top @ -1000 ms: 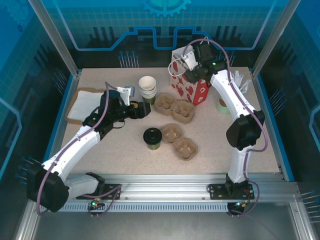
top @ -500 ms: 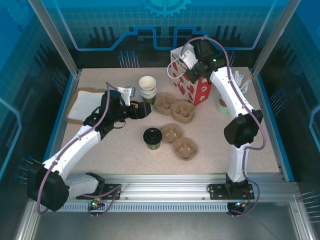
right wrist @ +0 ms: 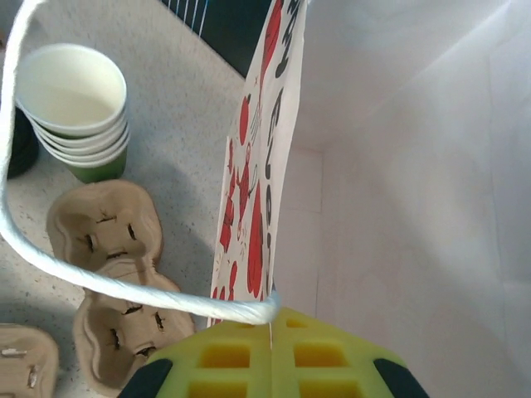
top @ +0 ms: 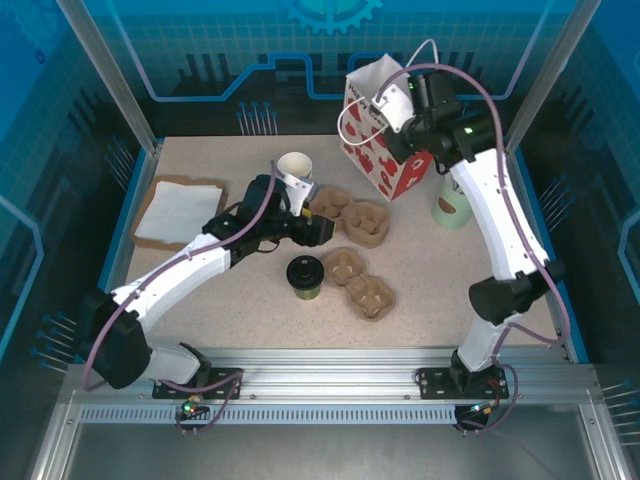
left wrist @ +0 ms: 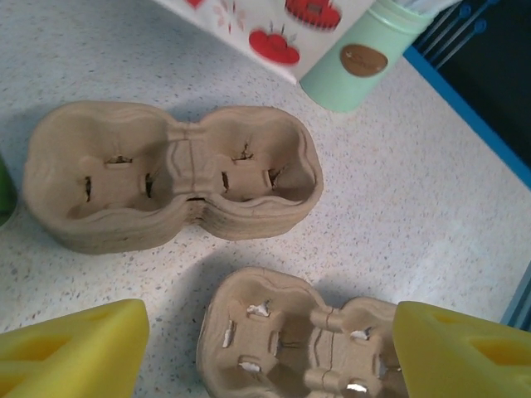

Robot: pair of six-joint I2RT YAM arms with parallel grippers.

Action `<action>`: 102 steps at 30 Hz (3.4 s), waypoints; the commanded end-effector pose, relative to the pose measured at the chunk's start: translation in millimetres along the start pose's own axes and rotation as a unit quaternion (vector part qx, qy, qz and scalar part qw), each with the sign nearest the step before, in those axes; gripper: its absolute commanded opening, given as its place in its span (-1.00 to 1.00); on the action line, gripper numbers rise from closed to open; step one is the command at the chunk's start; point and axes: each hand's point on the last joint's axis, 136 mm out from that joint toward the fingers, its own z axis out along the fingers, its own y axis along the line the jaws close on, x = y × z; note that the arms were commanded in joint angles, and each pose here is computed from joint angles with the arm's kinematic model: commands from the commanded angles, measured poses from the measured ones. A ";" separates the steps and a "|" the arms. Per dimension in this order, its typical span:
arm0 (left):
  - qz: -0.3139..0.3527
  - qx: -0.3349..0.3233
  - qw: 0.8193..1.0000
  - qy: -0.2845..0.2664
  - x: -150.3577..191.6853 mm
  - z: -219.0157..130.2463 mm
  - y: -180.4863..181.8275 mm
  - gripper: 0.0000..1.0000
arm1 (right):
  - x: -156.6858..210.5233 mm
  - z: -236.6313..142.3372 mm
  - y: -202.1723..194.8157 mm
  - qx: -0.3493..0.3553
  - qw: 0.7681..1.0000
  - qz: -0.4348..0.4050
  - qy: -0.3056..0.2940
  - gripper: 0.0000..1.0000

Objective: Pack the takeout coffee

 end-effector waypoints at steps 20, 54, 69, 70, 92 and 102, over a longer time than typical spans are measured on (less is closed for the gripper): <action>0.442 0.044 0.890 0.104 15.4 65.4 9.0 0.57 | 115.8 -152.8 39.2 0.032 0.992 0.111 0.050 -1.00; 0.629 -0.115 0.763 0.098 -30.3 215.4 90.4 0.69 | 178.6 -133.7 54.1 0.029 0.984 0.125 0.127 -1.00; 0.535 -0.029 0.844 0.031 -55.8 174.2 43.1 0.72 | 171.5 -84.5 73.3 -0.026 0.992 0.063 0.108 -1.00; 0.521 -0.024 0.853 0.020 -59.9 167.3 36.5 0.73 | 169.6 -80.2 75.2 -0.033 0.992 0.059 0.104 -1.00; 0.219 -0.099 0.970 -0.027 -96.0 32.7 25.4 0.74 | 152.5 -32.6 84.2 -0.068 0.994 -0.024 0.081 -1.00; 0.115 -0.123 0.984 -0.056 -82.6 -9.0 31.8 0.73 | 162.4 -19.1 87.4 -0.067 0.993 -0.029 0.091 -0.83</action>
